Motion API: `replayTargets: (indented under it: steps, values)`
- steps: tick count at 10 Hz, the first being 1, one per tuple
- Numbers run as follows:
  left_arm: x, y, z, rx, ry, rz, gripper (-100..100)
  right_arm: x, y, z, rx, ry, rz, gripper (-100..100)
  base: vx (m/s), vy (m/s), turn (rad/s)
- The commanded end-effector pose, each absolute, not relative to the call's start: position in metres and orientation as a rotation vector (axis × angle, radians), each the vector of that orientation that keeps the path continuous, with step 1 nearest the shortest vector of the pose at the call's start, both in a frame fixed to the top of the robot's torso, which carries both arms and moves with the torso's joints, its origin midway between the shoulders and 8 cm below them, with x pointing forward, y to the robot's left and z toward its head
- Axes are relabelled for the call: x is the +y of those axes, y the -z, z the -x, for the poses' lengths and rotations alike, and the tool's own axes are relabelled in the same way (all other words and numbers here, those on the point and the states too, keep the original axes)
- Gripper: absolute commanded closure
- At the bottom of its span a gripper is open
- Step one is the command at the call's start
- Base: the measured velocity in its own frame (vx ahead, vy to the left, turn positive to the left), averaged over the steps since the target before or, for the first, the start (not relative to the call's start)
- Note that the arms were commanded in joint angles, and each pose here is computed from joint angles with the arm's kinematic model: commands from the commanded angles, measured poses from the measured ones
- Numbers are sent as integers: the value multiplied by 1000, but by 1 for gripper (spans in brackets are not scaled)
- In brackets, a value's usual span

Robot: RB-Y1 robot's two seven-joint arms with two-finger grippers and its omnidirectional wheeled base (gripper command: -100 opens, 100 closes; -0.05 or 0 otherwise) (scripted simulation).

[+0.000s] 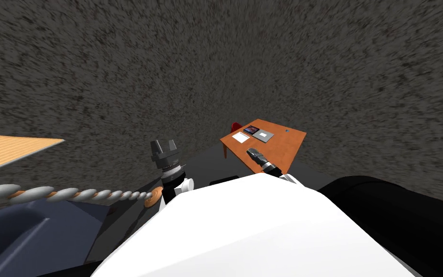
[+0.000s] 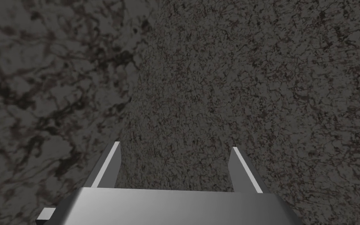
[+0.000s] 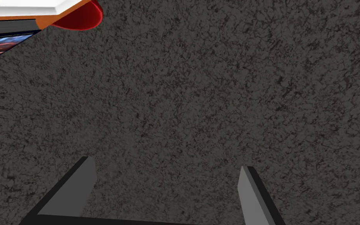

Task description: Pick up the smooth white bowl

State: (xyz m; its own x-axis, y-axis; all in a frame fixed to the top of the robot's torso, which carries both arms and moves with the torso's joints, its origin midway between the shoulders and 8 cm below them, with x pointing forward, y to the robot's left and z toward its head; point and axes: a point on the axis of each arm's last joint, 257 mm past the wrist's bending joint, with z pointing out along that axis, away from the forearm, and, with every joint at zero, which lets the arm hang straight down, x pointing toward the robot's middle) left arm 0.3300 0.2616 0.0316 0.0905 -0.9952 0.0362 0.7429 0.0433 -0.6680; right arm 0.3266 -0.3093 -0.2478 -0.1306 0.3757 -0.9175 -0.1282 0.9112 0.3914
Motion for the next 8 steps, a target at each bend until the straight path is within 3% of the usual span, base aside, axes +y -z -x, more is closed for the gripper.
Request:
replayTargets:
  steps: [1,8]
  values:
    - [262,-32,-330,513,1421,618,0,-316,260,-323,1689,-384,-150,-100,11,-17,105]
    - [262,-32,-330,513,1421,618,0,-364,343,-276,1948,-49,138,-100,13,-17,163]
